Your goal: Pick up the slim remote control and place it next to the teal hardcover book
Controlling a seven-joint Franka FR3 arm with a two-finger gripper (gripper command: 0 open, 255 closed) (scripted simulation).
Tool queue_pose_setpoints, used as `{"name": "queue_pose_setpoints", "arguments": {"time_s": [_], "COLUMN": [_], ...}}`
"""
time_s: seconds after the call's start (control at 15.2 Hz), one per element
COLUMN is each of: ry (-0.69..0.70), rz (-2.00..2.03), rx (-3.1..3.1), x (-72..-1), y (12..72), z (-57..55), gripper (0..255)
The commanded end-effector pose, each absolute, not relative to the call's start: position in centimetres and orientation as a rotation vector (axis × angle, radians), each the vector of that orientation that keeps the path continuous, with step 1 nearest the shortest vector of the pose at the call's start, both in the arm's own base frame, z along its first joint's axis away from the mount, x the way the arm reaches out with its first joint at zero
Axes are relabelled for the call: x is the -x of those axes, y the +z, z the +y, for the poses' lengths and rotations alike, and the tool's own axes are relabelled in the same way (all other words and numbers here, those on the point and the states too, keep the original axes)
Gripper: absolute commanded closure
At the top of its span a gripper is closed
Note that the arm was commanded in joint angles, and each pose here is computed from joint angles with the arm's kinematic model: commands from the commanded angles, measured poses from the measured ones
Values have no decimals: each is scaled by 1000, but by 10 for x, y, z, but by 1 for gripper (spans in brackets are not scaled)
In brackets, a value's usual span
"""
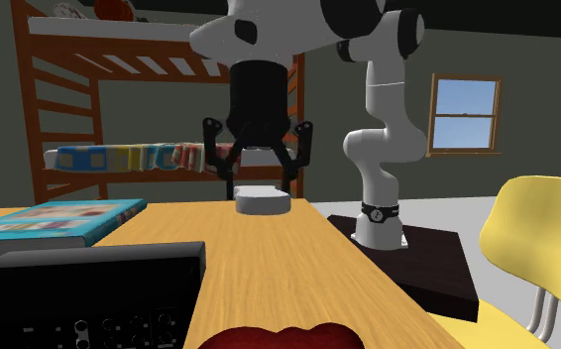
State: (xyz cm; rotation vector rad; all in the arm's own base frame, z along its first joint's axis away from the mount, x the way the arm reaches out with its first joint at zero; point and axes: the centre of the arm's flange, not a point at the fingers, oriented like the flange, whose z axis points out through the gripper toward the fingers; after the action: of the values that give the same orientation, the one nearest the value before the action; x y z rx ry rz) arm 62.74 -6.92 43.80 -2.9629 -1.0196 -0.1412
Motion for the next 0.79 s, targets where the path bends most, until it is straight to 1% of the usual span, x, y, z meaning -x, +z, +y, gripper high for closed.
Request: {"name": "queue_pose_setpoints", "arguments": {"time_s": [0.0,0.73], "ry": [-142,-142], "rz": [-1020,-1020], "rx": [2963,2963], "x": [-616,-548], "y": [438,439], "z": [-91,-220], "gripper": [255,255]}}
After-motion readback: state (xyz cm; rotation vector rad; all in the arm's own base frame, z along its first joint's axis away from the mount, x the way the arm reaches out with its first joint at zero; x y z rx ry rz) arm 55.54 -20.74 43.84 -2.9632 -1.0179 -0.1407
